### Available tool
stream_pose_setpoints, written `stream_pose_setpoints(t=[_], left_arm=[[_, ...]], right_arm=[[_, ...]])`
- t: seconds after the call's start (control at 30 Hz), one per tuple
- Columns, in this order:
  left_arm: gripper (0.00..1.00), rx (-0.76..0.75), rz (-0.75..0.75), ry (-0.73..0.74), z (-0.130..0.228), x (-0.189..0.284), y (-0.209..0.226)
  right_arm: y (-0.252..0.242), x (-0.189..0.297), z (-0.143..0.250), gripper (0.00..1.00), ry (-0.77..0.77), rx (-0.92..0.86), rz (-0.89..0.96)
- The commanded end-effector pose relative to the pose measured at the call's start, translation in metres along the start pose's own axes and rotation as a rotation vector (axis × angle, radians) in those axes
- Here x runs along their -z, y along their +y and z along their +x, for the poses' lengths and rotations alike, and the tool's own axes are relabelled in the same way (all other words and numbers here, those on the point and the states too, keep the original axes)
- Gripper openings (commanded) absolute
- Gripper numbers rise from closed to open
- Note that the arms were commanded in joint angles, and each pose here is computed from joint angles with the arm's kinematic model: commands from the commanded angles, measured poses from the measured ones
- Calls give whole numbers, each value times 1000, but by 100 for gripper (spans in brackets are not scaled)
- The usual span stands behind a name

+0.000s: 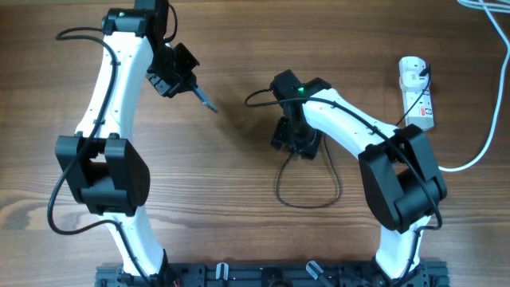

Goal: Plug charger to phone and switch on socket
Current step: 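Move the right gripper down and grasp the black USB-C plug, then lift the plug with the right gripper to the phone's bottom port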

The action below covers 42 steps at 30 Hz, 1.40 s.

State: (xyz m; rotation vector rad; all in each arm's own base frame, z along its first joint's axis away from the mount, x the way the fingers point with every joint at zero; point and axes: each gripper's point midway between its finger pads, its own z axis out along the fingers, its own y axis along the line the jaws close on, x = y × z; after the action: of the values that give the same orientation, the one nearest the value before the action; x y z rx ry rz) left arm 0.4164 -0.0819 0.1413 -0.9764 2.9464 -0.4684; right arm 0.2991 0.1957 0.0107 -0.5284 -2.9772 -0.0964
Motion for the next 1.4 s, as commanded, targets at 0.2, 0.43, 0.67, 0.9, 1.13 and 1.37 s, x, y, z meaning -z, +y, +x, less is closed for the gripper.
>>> stream_pose_setpoints(t=[0.2, 0.43, 0.67, 0.9, 1.13, 1.37], left_arm=[[4, -13, -3, -7, -3, 0, 1], [4, -12, -3, -7, -3, 0, 1], [4, -12, -3, -6, -3, 0, 1], [4, -12, -3, -6, -3, 0, 1], [4, -12, -3, -6, -3, 0, 1], [4, -12, -3, -6, -3, 0, 1]], right_arm=[[-15, -21, -1, 53, -22, -56, 39], [-14, -21, -5, 31, -38, -55, 36], [-15, -21, -9, 25, -61, -54, 43], [-15, -21, -9, 20, -59, -54, 43], [-13, -21, -6, 18, -43, -54, 30], [-12, -21, -7, 10, -45, -54, 26]])
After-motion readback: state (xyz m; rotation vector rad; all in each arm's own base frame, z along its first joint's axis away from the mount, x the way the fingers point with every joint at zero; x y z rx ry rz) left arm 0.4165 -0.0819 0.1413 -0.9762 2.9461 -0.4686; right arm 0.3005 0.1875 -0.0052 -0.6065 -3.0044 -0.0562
